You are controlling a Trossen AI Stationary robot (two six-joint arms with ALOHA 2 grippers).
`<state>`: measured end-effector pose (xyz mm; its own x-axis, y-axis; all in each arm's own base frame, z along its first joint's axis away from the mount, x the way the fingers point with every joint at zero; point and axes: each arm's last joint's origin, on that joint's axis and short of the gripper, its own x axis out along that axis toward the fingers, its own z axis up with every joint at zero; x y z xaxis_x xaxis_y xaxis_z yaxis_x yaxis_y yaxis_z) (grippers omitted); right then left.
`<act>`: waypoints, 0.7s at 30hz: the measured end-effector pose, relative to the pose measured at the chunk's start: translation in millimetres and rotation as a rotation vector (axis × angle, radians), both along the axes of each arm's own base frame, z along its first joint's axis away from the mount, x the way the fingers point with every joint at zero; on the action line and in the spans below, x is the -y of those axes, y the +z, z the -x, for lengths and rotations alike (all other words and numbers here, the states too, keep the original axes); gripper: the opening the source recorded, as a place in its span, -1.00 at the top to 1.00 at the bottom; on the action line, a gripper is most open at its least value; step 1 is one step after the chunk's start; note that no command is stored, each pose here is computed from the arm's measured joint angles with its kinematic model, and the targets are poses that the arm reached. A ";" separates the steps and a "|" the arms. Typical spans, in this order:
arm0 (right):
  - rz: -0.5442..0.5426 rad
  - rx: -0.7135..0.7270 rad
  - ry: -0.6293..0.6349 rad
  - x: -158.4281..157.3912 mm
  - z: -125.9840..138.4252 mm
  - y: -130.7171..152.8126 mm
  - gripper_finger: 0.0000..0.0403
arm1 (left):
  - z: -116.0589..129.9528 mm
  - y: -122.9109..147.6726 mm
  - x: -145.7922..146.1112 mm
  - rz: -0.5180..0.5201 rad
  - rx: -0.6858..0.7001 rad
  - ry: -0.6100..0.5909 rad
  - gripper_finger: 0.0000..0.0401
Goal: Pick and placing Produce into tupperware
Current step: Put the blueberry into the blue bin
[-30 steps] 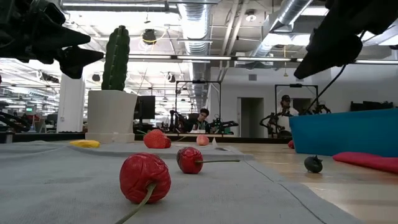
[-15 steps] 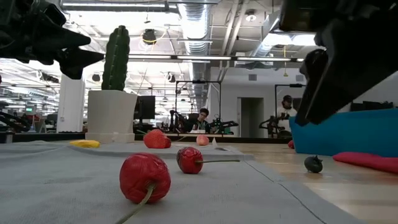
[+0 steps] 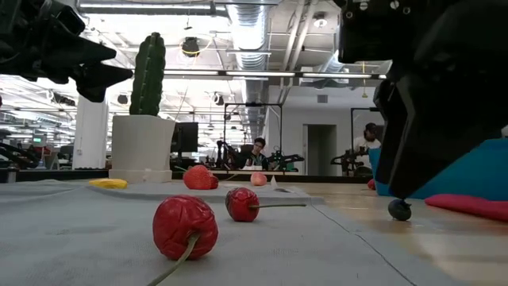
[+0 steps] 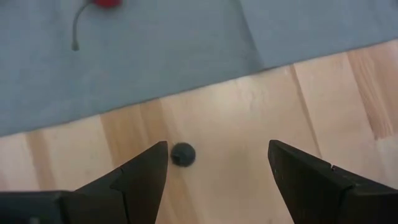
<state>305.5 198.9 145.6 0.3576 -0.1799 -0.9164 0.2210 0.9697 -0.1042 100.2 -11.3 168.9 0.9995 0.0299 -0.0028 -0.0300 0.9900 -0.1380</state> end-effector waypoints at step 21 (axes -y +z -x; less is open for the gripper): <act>-0.046 0.014 -0.015 -2.6 -1.7 0.1 -0.50 | 0.0 -0.1 0.0 0.000 0.000 0.000 -0.24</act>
<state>307.2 201.5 145.7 0.3677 -0.1435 -0.9188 0.2365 0.9700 -0.0568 100.2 -11.3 168.8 0.9996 0.0298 -0.0031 -0.0299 0.9900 -0.1377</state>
